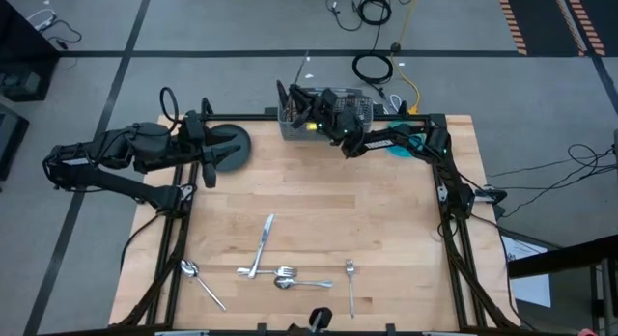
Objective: Sort silverware
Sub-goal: Put the table knife into the silverware organizer
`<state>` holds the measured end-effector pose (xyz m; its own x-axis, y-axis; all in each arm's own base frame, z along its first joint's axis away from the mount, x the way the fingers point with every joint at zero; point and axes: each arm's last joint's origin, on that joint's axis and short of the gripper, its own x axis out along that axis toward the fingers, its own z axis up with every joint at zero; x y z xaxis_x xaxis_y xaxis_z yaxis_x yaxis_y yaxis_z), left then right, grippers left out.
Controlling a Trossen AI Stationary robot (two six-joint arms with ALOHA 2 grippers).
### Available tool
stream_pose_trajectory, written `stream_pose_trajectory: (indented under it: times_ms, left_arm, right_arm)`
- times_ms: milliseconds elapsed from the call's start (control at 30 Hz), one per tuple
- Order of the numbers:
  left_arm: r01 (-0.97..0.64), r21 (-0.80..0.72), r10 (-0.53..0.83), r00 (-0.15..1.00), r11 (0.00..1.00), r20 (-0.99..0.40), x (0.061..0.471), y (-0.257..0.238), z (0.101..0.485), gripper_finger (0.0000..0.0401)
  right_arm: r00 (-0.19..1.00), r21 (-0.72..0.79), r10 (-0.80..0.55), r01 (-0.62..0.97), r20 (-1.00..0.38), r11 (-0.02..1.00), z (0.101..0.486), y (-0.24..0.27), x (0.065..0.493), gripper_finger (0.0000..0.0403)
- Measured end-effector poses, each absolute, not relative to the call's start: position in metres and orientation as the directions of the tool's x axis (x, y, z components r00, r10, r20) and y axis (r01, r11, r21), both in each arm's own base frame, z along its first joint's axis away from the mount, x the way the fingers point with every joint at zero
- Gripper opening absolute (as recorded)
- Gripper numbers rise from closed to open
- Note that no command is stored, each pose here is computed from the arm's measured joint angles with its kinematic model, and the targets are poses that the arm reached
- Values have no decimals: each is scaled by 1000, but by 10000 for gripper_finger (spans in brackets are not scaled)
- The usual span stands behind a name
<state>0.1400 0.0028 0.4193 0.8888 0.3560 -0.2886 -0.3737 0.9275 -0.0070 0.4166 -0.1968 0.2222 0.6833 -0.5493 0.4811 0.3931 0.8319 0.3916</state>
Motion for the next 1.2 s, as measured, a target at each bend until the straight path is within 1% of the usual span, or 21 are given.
stream_pose_trajectory:
  times_ms: [67, 167, 200, 300, 367, 433, 500, 600, 733, 833, 933, 1033, 1133, 1200]
  left_arm:
    - [-374, -7, 356, 889, 928, -290, 140, 3, 419, 139]
    - [-366, -15, 346, 891, 931, -296, 140, 2, 419, 139]
    - [-357, -16, 336, 892, 934, -301, 140, 2, 418, 139]
    - [-333, -21, 311, 899, 943, -308, 140, 1, 418, 139]
    - [-330, -22, 307, 900, 944, -311, 140, 1, 418, 139]
    - [-324, -21, 301, 899, 946, -317, 140, 1, 417, 139]
    - [-323, -17, 300, 896, 946, -328, 139, 1, 416, 139]
    - [-321, -6, 300, 891, 947, -341, 139, 1, 415, 139]
    - [-320, 0, 300, 890, 948, -344, 139, 1, 414, 139]
    - [-317, 9, 301, 890, 948, -344, 139, 1, 414, 139]
    - [-314, 17, 301, 890, 949, -344, 139, 1, 414, 139]
    - [-314, 18, 301, 890, 949, -344, 139, 1, 414, 139]
    - [-313, 21, 301, 889, 949, -344, 139, 1, 414, 139]
    - [-314, 19, 301, 889, 949, -344, 139, 1, 414, 139]
  right_arm:
    - [701, 347, -541, 418, 465, 840, 224, -190, 420, 11]
    - [752, 371, -548, 422, 367, 827, 213, -187, 426, 11]
    - [766, 359, -531, 411, 363, 838, 211, -186, 426, 11]
    - [748, 305, -526, 432, 406, 849, 212, -171, 427, 11]
    - [735, 296, -494, 397, 465, 869, 211, -163, 421, 11]
    - [733, 294, -469, 368, 492, 882, 203, -161, 411, 11]
    - [719, 329, -487, 363, 496, 872, 190, -159, 397, 11]
    - [735, 349, -524, 400, 430, 848, 182, -153, 383, 11]
    - [729, 256, -524, 458, 440, 852, 198, -149, 376, 11]
    - [754, 183, -548, 519, 362, 835, 209, -157, 385, 11]
    - [791, 105, -548, 541, 272, 834, 216, -165, 399, 11]
    - [804, 48, -543, 549, 243, 835, 224, -168, 407, 11]
    - [794, 22, -552, 566, 254, 824, 228, -171, 407, 11]
    - [779, 72, -572, 575, 257, 815, 229, -178, 405, 11]
